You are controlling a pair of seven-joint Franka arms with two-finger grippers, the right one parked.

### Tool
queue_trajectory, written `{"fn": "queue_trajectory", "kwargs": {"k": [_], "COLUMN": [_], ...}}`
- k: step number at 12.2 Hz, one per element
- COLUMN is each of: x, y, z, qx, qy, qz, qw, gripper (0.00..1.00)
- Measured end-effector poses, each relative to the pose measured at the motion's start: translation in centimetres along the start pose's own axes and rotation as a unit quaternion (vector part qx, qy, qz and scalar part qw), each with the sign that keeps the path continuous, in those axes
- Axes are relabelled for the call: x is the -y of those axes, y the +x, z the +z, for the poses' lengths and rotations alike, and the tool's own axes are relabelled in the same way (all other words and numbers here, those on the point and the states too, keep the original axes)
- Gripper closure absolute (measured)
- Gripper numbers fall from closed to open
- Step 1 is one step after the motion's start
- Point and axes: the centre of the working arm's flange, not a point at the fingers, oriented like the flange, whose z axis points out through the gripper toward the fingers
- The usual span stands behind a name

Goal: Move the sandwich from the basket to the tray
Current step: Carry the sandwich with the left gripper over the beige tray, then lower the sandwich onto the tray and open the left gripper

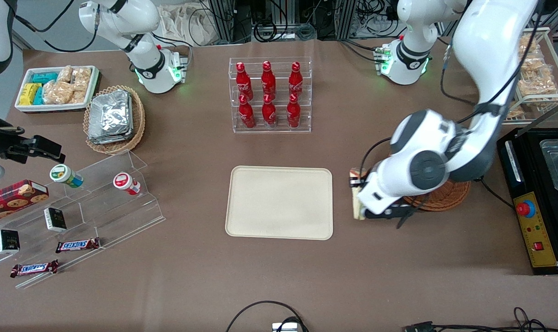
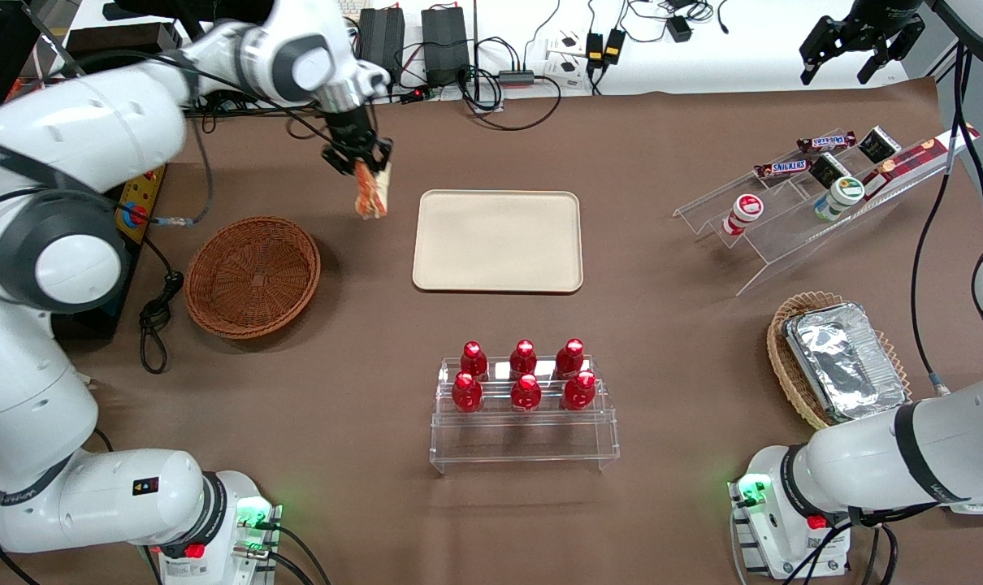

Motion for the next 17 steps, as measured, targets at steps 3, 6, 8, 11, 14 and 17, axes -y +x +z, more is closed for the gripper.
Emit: {"fn": "queue_trajectory", "kwargs": {"k": [3, 6, 8, 11, 14, 17], "x": [-5.2, -6.1, -6.9, -8.1, -7.7, -6.3], "y": [0.7, 1.6, 1.6, 1.4, 1.9, 3.1], "z": [7.4, 11.9, 13.4, 13.6, 13.0, 11.5], "qx": [0.000, 0.009, 0.011, 0.001, -0.006, -0.019], "qy": [-0.003, -0.011, -0.004, -0.004, -0.006, -0.012], "qz": [0.039, 0.046, 0.053, 0.043, 0.016, -0.001], "qw": [0.9992, 0.9988, 0.9985, 0.9991, 0.9998, 0.9997], "gripper": [0.83, 0.83, 0.83, 0.77, 0.42, 0.09]}}
